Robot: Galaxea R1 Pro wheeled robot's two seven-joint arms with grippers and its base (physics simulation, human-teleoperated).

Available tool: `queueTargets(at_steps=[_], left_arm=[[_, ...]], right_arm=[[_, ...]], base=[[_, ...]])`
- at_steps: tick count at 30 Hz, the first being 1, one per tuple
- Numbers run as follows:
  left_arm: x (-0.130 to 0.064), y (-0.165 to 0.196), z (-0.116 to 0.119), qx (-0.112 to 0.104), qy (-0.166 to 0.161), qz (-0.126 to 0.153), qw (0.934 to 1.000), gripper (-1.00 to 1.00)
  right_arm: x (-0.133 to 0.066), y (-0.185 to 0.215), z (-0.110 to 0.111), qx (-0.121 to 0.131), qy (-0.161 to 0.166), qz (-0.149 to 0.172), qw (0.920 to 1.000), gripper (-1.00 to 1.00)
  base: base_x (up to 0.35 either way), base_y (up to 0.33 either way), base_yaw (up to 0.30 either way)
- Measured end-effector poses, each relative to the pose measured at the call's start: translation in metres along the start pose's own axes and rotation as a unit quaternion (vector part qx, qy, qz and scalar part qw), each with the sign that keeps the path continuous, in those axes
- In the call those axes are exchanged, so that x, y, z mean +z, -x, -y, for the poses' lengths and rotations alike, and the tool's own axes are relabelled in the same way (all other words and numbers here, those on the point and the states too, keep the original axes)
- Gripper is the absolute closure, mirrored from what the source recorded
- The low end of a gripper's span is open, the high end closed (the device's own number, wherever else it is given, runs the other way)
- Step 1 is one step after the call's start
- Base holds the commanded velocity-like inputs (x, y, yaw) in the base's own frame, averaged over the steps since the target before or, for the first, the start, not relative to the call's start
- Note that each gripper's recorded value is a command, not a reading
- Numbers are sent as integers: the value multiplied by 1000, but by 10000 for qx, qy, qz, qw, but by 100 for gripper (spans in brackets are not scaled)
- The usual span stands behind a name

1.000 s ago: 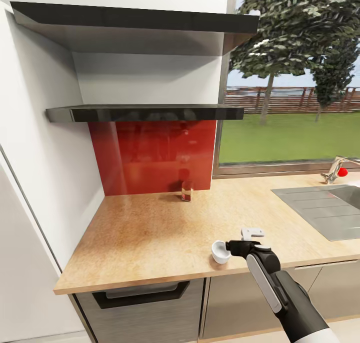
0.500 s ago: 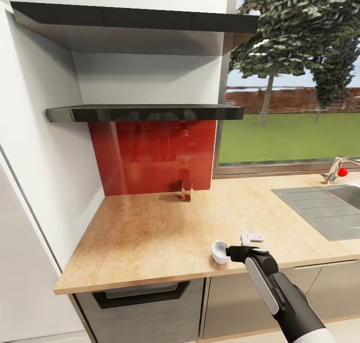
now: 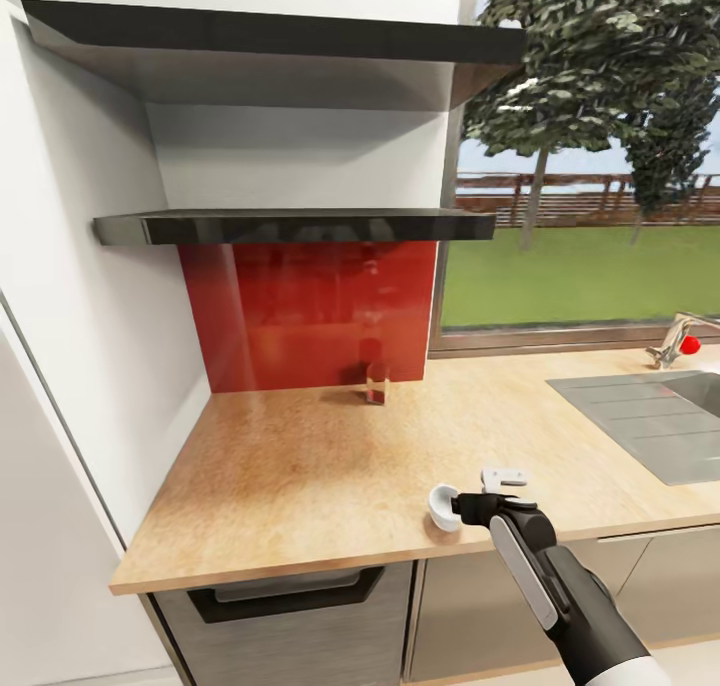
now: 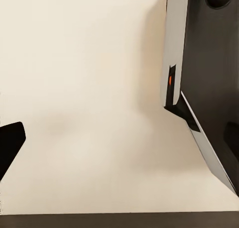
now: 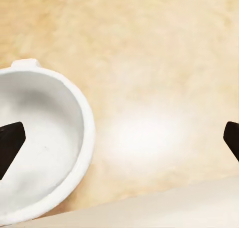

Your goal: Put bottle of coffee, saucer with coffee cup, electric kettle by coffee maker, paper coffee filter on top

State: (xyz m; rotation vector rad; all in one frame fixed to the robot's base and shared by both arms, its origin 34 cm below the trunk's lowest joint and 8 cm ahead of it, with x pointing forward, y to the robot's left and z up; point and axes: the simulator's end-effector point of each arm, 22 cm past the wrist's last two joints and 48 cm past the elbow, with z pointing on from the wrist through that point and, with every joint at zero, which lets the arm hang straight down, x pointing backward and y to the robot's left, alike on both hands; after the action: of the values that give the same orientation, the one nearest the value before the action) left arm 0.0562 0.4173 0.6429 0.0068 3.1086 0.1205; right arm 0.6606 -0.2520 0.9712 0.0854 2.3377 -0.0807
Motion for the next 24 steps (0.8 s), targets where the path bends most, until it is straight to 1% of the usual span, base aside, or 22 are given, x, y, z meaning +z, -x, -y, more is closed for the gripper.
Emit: queueTargets(at_steps=[17, 24], left_arm=[[0, 0, 0, 0, 0, 0, 10000, -100], [0, 0, 0, 0, 3, -1, 10000, -100]], right_arm=[[2, -4, 1, -7, -9, -55, 10000, -100], [9, -20, 2, -22, -45, -250, 9997, -100]], base=[[13, 12, 0], [29, 23, 0]])
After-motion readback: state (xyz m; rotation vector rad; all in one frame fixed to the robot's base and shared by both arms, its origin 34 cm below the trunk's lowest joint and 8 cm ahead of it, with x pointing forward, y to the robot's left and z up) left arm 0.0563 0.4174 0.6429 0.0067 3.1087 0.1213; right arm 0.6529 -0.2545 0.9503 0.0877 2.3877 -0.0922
